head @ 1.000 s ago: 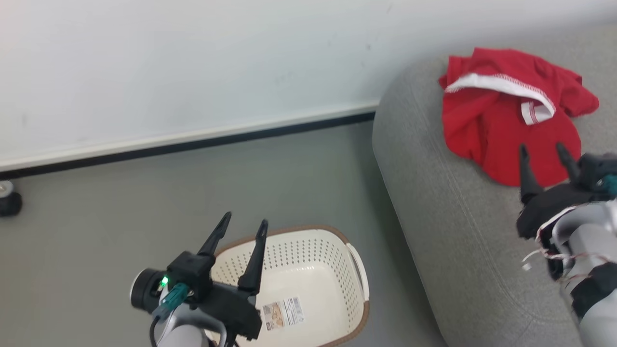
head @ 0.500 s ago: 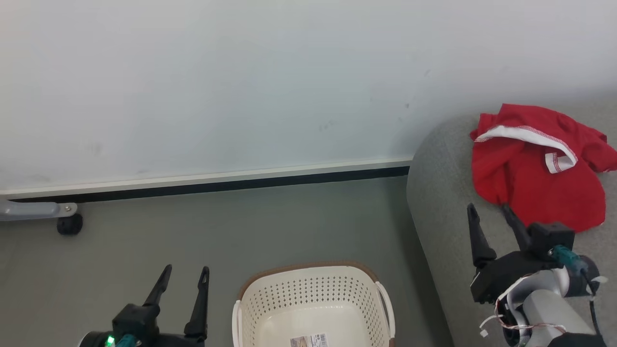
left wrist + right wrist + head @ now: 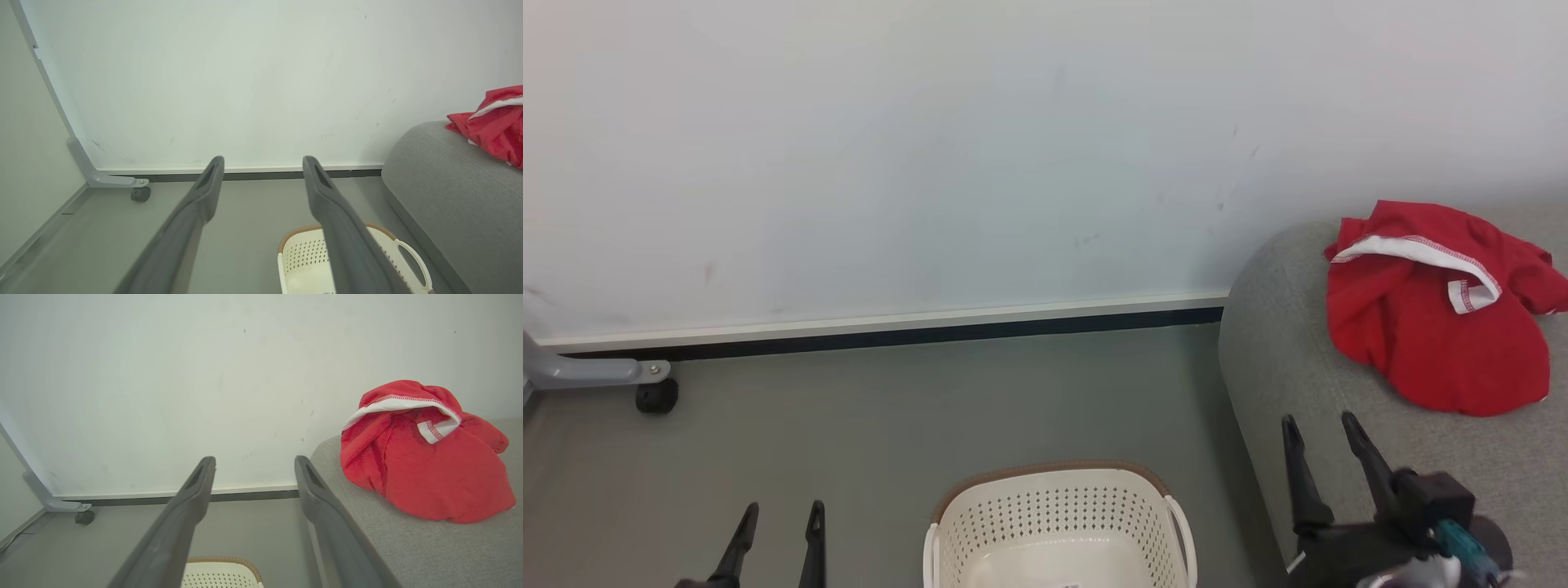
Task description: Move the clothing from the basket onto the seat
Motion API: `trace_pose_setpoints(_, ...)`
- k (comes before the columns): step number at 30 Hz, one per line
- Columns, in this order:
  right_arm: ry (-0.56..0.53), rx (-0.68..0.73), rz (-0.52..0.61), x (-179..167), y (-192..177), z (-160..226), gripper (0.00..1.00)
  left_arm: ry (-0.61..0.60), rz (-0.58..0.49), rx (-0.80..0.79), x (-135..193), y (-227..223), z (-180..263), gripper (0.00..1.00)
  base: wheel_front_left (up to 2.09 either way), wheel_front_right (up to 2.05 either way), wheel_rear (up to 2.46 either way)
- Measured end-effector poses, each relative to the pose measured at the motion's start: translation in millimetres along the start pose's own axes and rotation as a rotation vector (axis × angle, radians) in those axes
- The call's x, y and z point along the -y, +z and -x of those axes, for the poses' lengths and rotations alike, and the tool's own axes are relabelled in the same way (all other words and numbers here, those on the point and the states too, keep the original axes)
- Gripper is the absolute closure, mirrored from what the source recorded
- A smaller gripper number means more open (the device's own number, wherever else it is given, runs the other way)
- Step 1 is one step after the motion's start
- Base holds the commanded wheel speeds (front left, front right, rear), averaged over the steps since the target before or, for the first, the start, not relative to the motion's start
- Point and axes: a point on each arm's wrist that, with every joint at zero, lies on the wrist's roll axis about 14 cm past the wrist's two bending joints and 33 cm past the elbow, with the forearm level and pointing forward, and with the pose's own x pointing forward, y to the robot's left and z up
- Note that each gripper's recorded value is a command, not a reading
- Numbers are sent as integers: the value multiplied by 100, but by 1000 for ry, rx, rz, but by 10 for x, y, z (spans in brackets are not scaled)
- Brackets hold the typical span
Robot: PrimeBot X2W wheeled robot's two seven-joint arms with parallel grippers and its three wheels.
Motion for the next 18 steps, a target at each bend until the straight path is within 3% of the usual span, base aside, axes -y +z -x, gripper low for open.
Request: trace_pose_setpoints(18, -75, 32, -35, 153, 45, 368, 0, 43, 5, -3, -87, -30, 199, 0, 0, 0, 0)
